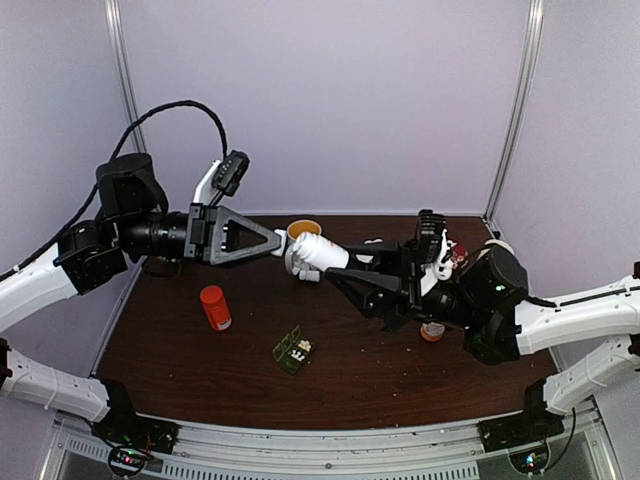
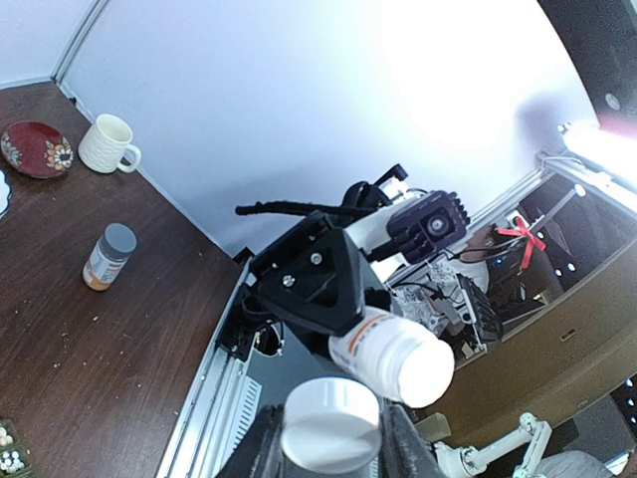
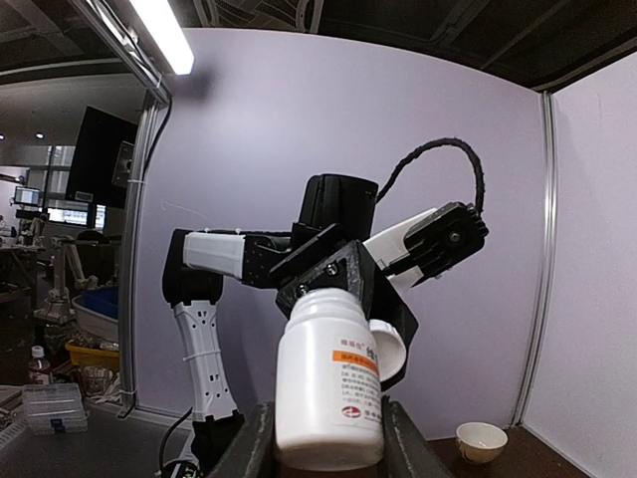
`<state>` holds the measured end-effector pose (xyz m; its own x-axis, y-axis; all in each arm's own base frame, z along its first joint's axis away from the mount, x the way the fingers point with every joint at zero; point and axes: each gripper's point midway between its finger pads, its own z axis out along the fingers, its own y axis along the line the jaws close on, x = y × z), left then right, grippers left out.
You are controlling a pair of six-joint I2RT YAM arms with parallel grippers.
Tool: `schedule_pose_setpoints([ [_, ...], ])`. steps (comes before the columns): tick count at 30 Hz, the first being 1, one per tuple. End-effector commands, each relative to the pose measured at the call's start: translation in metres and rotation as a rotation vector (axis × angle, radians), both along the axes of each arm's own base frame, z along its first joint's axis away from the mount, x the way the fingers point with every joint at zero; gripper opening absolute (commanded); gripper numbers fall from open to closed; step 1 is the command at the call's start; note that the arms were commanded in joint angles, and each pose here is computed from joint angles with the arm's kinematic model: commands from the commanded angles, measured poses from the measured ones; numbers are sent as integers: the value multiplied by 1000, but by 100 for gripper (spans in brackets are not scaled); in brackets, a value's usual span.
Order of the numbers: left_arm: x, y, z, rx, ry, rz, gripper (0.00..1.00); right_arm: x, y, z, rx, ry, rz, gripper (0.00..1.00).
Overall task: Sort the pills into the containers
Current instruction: Screw the lid of the pill bottle onto the pill bottle.
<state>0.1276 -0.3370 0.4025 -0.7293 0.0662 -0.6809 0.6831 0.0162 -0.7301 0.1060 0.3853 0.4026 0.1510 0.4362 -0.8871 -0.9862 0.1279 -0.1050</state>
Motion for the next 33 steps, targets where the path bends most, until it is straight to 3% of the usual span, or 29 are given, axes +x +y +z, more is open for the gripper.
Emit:
schedule_pose_setpoints([
  [1, -12, 2, 24, -92, -37, -47, 29, -3, 6, 8, 9, -18, 13, 0],
  [19, -19, -4, 15, -63, -41, -71, 29, 16, 22, -5, -91, 53, -51, 0],
  [26, -13, -5, 0, 2, -27, -39, 29, 20, 25, -16, -186, -4, -104, 0],
  [33, -6, -9, -23, 109, 47, -19, 29, 23, 24, -37, -382, -202, -210, 0],
])
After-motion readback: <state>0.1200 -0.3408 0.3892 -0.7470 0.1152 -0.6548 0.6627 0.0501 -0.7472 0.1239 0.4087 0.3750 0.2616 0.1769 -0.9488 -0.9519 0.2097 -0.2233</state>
